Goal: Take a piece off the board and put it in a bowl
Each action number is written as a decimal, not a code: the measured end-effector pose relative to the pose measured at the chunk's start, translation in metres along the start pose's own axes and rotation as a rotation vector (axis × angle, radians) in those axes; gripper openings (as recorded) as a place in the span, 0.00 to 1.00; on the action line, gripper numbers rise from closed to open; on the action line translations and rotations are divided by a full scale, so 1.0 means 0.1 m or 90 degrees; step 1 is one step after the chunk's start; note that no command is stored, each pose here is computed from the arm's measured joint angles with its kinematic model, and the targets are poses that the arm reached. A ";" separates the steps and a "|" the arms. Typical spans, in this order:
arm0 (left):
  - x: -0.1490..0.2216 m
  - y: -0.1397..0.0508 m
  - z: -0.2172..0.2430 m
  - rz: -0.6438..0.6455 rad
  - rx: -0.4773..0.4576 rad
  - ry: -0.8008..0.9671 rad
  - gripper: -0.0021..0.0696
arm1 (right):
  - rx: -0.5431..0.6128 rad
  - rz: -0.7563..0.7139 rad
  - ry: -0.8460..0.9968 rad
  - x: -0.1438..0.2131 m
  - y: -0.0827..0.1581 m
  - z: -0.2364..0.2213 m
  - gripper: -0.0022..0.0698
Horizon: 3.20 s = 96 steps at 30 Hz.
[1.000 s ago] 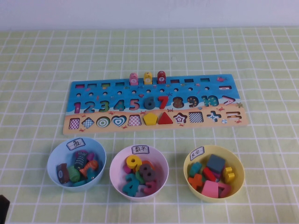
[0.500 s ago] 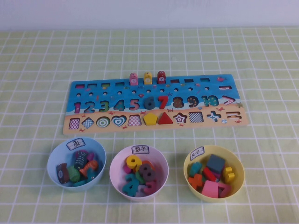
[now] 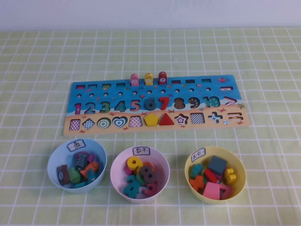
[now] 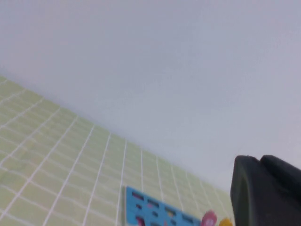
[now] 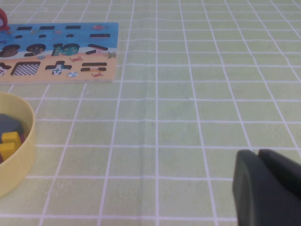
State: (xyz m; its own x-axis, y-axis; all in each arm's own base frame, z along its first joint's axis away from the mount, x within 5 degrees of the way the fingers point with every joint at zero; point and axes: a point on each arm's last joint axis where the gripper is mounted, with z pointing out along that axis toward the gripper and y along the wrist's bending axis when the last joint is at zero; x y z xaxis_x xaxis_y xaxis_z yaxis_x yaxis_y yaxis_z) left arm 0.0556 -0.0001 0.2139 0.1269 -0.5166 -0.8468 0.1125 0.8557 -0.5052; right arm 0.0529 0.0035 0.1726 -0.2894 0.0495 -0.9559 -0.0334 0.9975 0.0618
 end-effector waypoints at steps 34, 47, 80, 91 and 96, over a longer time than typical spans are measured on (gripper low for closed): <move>-0.70 -0.81 2.12 0.398 -0.055 0.768 0.02 | 0.000 0.000 0.000 0.00 0.00 0.00 0.01; -0.30 -1.49 3.21 0.459 0.046 0.763 0.02 | 0.000 0.000 0.000 0.00 0.00 0.00 0.01; 1.24 -1.50 4.25 0.345 0.039 0.760 0.66 | 0.000 0.000 0.001 0.00 0.00 0.00 0.01; 1.36 -1.43 4.31 0.343 0.008 0.740 0.66 | 0.000 0.000 0.001 0.00 0.00 0.00 0.01; 1.49 -1.37 4.31 0.345 0.002 0.751 0.66 | 0.000 0.000 0.001 0.00 0.00 0.00 0.01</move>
State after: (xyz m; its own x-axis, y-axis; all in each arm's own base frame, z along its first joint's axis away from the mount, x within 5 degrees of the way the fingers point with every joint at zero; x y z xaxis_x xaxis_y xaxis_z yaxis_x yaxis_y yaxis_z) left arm 0.4841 -0.2080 0.2289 -0.7824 0.2337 -0.5773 0.3226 0.9450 -0.0546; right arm 0.0529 0.0036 0.1725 -0.2908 0.0495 -0.9555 -0.0334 0.9975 0.0618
